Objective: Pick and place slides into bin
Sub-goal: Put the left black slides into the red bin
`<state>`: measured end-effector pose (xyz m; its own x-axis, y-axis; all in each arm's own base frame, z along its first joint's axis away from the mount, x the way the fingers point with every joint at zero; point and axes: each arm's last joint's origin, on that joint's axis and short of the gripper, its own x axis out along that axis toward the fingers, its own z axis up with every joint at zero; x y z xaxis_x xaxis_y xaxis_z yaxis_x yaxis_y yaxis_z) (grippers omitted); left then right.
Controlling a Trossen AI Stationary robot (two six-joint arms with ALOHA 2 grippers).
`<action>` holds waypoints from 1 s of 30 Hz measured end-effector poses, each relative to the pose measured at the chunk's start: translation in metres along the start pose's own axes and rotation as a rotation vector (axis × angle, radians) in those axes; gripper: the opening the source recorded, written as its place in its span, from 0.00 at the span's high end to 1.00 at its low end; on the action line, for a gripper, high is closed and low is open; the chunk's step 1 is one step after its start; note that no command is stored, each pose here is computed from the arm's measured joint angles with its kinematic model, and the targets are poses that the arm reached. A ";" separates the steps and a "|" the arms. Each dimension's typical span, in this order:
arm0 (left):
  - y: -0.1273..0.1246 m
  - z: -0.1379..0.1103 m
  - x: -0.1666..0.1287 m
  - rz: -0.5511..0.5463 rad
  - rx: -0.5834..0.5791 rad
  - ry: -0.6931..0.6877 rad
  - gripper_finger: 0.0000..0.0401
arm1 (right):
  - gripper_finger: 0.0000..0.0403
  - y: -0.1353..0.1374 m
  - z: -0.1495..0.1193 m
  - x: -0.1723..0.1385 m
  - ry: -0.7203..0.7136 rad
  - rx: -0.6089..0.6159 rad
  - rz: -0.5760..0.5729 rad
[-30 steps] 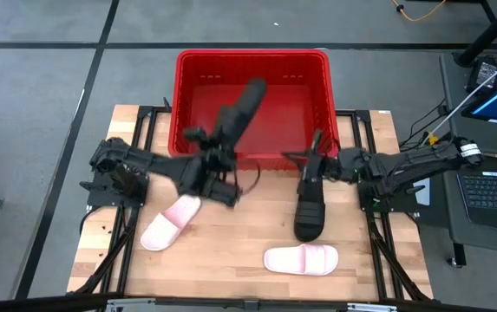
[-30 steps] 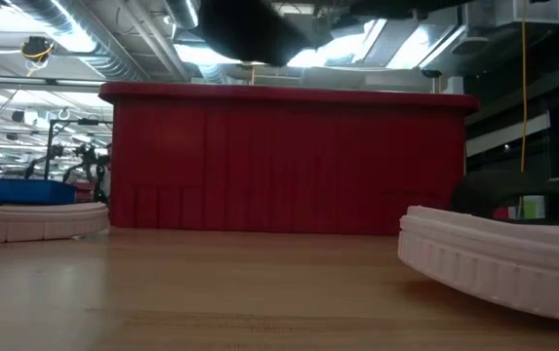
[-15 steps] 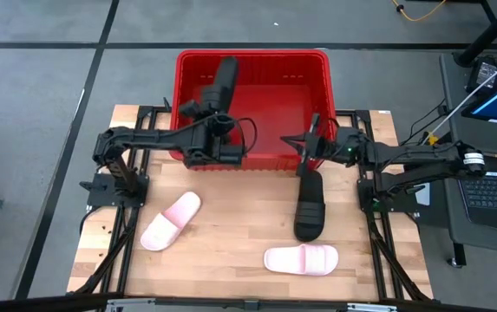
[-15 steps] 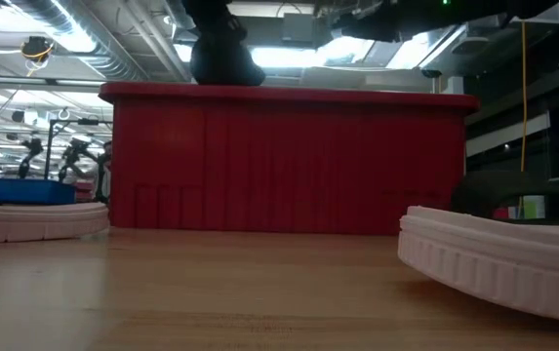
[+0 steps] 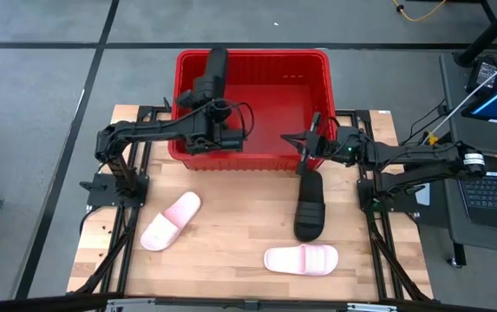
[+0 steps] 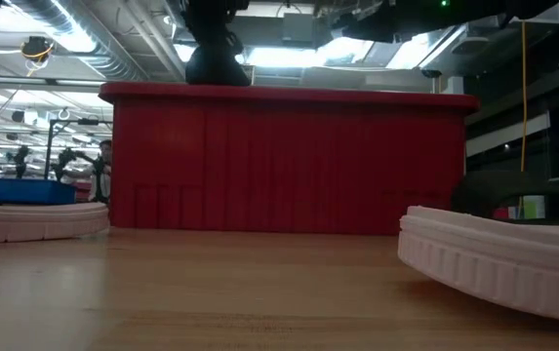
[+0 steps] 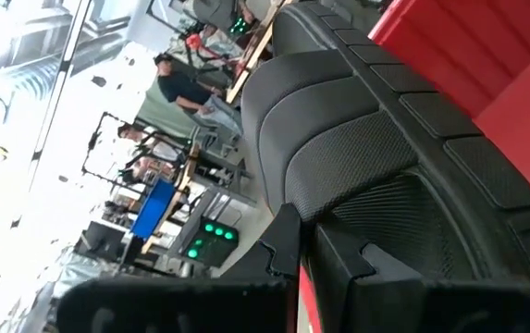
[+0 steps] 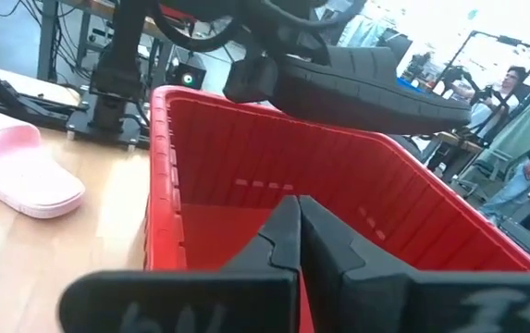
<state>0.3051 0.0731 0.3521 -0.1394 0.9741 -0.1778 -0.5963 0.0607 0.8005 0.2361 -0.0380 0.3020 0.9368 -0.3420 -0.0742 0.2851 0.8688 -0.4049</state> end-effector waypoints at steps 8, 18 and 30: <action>0.004 0.001 0.026 0.025 -0.031 0.079 0.99 | 0.99 -0.014 -0.006 0.002 0.026 0.005 -0.059; -0.021 0.009 0.063 -0.003 0.101 0.167 0.99 | 0.99 -0.036 -0.016 0.004 0.067 0.014 -0.152; -0.058 0.003 0.075 -0.039 0.218 0.236 0.99 | 0.99 -0.043 -0.019 0.004 0.084 0.022 -0.178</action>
<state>0.3316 0.1433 0.2942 -0.3144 0.8944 -0.3183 -0.4250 0.1672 0.8896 0.2241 -0.0834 0.3014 0.8513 -0.5186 -0.0799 0.4495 0.7994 -0.3987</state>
